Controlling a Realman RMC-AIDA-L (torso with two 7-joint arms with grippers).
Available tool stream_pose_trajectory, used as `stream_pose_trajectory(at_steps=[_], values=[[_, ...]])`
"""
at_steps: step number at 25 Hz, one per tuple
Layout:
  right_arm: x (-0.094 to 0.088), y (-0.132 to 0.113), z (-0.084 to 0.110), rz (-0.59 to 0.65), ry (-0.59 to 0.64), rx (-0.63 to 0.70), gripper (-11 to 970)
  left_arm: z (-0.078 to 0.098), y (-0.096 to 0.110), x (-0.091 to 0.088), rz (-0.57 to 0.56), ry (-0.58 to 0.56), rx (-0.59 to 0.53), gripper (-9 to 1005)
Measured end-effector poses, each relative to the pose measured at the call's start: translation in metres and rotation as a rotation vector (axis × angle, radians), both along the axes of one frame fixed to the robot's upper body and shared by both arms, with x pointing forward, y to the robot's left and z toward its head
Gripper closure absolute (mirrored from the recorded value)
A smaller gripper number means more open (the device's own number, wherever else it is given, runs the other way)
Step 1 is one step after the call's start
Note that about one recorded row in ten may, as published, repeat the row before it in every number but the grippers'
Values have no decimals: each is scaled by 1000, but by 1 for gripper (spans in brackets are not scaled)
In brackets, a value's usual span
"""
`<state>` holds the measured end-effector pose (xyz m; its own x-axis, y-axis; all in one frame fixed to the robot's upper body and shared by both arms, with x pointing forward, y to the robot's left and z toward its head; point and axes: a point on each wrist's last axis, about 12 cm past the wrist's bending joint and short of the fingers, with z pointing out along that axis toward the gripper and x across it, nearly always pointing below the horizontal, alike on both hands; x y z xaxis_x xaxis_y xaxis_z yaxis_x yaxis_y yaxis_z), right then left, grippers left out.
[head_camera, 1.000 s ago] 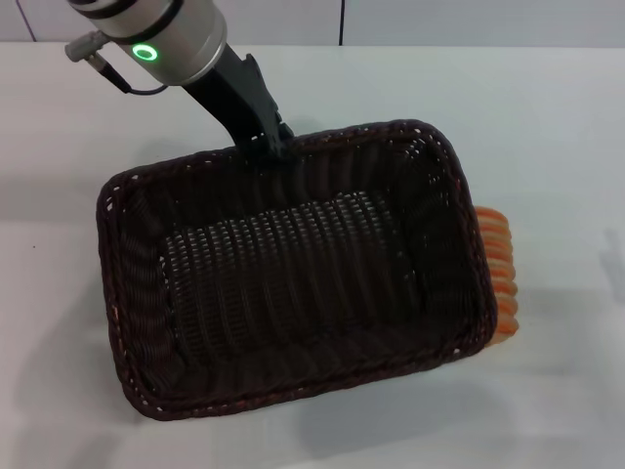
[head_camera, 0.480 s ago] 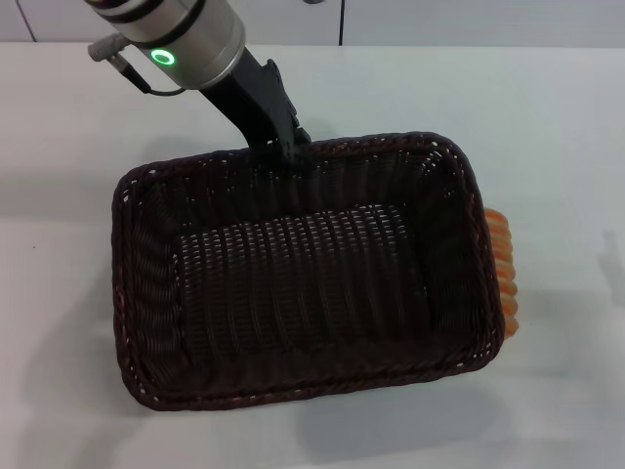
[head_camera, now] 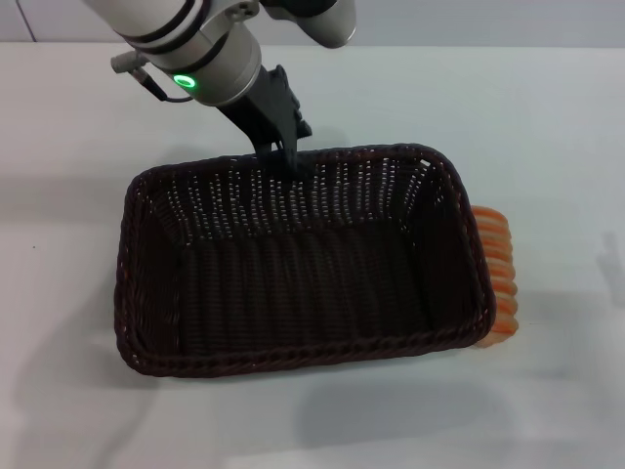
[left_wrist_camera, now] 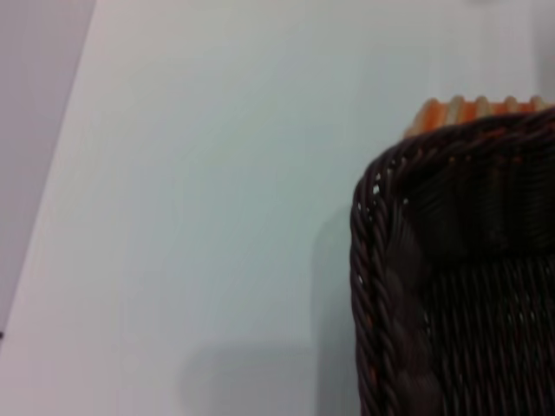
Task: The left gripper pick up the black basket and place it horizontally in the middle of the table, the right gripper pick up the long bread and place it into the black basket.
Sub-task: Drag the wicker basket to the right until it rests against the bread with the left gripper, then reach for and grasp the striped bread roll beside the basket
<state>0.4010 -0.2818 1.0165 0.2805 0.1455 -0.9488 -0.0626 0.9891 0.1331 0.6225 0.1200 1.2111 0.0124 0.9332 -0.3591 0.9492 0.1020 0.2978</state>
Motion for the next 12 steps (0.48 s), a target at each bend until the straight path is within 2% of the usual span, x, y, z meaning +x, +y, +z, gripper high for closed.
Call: stream_pose_trajectory(at_steps=[4,5,6,8,9,10,11,12], values=[[0,0,0,1,-1,2,151,4,0,-1,-3,-28,-14,659],[1,0,0,1,-2,3,152,10,2,-1,6,-91,-35,635],[1,0,0,1,-2,3,152,10,2,-1,6,-91,-35,610],[1,0,1,2,-3,3,154,22,6,1,41,-221,-86,562],[2,0,1,3,-6,3,154,22,6,1,41,-221,-86,460],[2,0,2,5,-12,4,155,37,14,2,102,-401,-136,358],[2,0,2,5,-12,4,155,37,14,2,102,-401,-136,331],[3,1,2,6,-15,4,156,46,19,3,153,-527,-167,305]])
